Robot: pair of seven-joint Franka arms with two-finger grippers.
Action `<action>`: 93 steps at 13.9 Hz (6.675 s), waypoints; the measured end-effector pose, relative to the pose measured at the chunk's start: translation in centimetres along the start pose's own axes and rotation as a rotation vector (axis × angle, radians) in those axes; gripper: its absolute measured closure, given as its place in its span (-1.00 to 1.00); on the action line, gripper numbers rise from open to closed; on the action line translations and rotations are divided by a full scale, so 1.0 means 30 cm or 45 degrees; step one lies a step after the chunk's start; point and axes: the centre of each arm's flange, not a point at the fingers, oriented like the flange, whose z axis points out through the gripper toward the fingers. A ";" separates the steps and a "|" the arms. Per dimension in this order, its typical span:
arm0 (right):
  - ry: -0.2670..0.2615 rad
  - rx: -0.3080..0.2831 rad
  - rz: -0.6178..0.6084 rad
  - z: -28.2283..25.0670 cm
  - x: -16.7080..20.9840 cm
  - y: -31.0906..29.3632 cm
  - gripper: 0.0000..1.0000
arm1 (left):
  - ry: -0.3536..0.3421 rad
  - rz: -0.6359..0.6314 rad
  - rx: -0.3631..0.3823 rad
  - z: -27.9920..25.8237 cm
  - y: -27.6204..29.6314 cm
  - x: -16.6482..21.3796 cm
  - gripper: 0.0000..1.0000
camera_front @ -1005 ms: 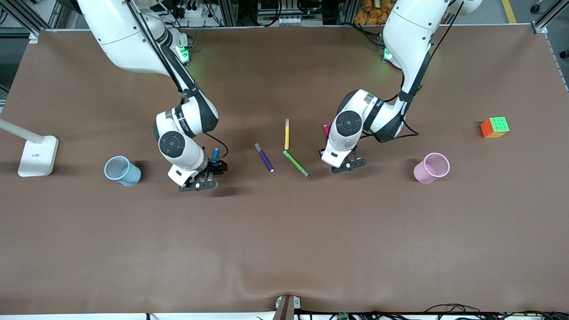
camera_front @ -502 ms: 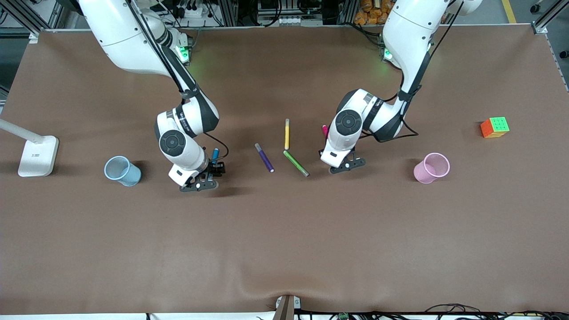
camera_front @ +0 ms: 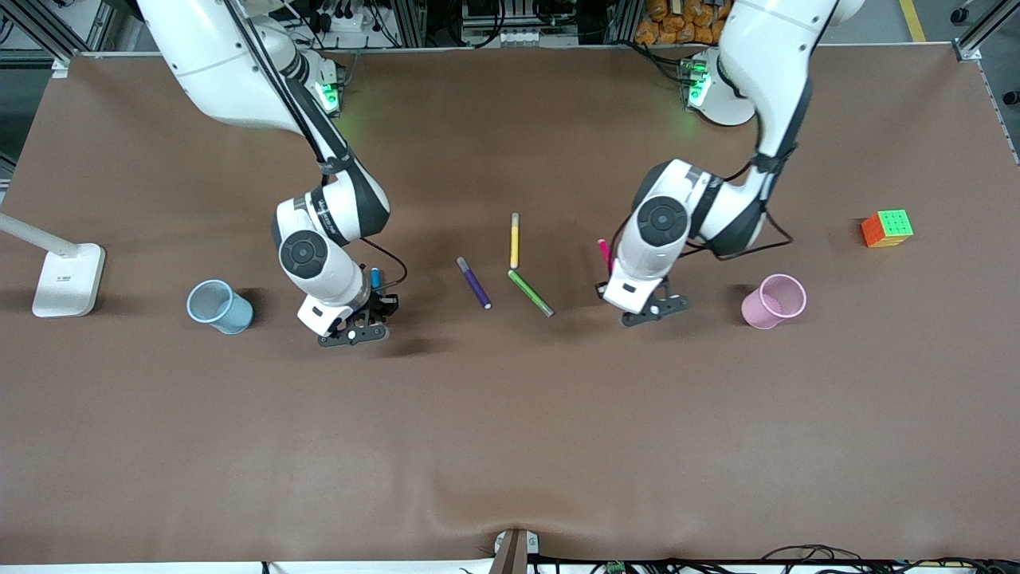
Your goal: Place pink and blue markers in matching cups
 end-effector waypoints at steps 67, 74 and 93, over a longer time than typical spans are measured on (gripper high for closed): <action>0.121 0.618 -0.822 -0.582 -0.139 0.974 -1.00 | 0.089 0.368 -0.024 -1.062 -0.579 0.412 -1.00; 0.030 0.457 -0.633 -0.741 -0.134 0.852 -1.00 | 0.142 0.388 -0.045 -1.261 -0.685 0.352 -1.00; -0.091 0.051 -0.005 -1.267 -0.286 0.660 -1.00 | -0.040 0.320 -0.015 -1.213 -1.069 0.349 -1.00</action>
